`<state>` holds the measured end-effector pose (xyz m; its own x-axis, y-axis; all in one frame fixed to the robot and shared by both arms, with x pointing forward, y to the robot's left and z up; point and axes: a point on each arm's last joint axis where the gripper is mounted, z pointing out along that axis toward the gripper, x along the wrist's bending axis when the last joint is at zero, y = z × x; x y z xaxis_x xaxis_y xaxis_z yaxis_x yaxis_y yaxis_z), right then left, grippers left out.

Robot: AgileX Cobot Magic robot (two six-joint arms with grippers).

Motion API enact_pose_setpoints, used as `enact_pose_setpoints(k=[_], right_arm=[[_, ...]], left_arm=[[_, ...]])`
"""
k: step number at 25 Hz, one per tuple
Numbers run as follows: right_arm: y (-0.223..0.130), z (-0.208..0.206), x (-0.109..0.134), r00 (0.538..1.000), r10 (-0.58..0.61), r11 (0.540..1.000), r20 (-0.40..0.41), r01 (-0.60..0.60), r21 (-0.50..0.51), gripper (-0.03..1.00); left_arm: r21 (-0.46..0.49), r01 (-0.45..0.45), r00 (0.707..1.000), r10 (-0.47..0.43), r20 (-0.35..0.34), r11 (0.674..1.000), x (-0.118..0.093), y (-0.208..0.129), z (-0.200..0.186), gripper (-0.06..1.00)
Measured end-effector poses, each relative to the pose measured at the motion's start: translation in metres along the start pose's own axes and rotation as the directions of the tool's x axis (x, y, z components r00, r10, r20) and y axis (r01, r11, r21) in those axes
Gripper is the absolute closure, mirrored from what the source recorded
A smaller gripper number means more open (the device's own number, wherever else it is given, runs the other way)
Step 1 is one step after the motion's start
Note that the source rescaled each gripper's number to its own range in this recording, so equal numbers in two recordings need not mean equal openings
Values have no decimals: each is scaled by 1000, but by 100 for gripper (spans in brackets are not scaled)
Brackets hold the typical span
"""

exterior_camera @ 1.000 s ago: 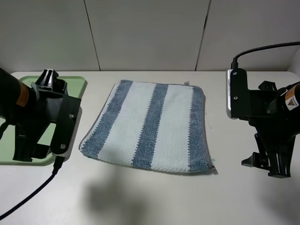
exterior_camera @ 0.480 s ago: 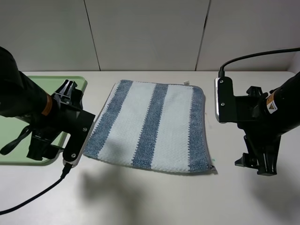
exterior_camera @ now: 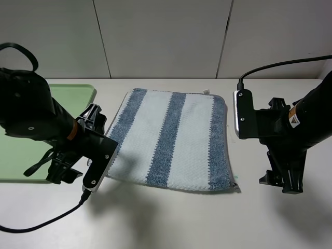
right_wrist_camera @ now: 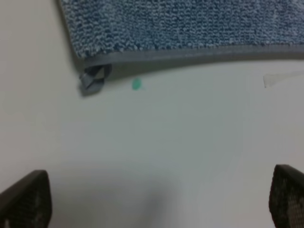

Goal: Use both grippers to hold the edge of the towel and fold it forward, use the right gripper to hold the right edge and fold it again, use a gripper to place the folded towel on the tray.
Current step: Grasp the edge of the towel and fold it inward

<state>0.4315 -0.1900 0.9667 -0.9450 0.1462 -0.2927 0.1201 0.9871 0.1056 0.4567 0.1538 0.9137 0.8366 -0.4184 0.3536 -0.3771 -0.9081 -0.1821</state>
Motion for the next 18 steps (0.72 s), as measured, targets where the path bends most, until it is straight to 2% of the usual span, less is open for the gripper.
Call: enact_pose_setpoints(k=[10,18], right_arm=[[-1,1,1,1000,-3,1000,-1,3,1,-3],[-3,5,5,1000,-7,1000,-1,7,-1,-3]], left_arm=[[-45,-41,999,41,12,998,-1,10,21,-1],[-35,-84,994,86,64,996,-7,13,39,0]])
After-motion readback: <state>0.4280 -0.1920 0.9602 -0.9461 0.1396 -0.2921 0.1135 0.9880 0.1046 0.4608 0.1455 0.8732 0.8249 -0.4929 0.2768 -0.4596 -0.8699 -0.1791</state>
